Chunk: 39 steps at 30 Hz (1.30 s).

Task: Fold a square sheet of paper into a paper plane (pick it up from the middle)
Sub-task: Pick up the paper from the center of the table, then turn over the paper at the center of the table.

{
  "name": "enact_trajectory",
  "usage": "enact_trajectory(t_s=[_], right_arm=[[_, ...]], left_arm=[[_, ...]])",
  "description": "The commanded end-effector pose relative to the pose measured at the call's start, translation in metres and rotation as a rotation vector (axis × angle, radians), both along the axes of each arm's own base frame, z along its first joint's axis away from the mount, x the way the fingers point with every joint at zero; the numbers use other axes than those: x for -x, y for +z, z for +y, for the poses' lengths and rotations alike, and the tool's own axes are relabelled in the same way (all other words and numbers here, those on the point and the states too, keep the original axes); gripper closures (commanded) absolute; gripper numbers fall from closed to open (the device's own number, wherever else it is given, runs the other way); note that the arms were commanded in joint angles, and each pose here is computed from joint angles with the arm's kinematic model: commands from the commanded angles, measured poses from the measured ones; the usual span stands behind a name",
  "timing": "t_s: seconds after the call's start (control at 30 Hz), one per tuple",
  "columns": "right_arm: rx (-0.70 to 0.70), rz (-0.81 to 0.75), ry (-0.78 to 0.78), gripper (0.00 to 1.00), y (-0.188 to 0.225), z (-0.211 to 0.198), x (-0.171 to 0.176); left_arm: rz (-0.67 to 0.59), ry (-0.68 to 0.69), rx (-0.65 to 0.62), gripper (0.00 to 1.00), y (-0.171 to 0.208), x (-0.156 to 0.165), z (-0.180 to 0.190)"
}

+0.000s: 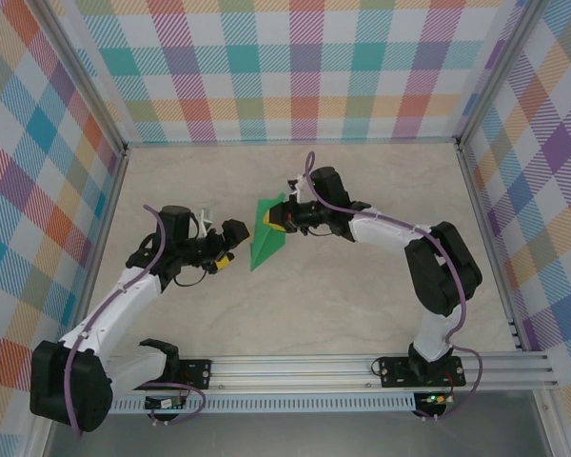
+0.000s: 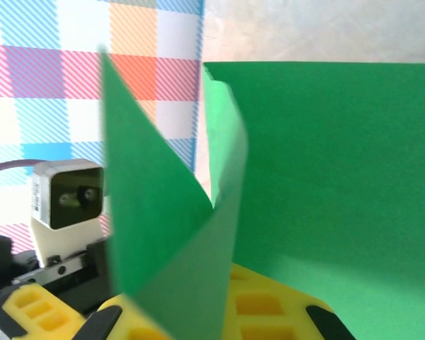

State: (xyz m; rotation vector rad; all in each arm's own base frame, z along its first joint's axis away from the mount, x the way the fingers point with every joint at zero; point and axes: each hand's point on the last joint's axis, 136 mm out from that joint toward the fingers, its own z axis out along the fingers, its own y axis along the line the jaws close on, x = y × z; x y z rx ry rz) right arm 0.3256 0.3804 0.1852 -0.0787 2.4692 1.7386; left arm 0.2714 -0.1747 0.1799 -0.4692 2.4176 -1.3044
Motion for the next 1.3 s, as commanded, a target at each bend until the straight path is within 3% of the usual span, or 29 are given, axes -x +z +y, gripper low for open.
enact_trajectory(t_s=[0.0, 0.13, 0.3, 0.57, 0.9, 1.27], right_arm=[[-0.112, -0.025, 0.043, 0.90, 0.045, 0.006, 0.001], [-0.138, -0.026, 0.065, 0.90, 0.054, 0.008, 0.004], [-0.187, -0.012, 0.086, 0.90, 0.063, 0.010, 0.008], [-0.182, -0.016, 0.091, 0.90, 0.065, 0.013, 0.003], [-0.180, -0.005, 0.106, 0.89, 0.065, 0.020, -0.001], [-0.192, 0.031, 0.139, 0.89, 0.055, 0.027, 0.009]], left_arm=[[-0.065, -0.044, 0.146, 0.00, 0.037, -0.001, -0.011], [-0.119, -0.071, 0.210, 0.00, 0.053, -0.003, -0.017], [-0.086, -0.079, 0.238, 0.00, 0.049, -0.008, -0.021], [-0.015, 0.021, 0.066, 0.00, 0.018, -0.004, 0.000], [-0.062, -0.011, 0.204, 0.00, 0.032, -0.002, -0.011], [-0.189, -0.028, 0.288, 0.36, 0.071, -0.012, -0.017]])
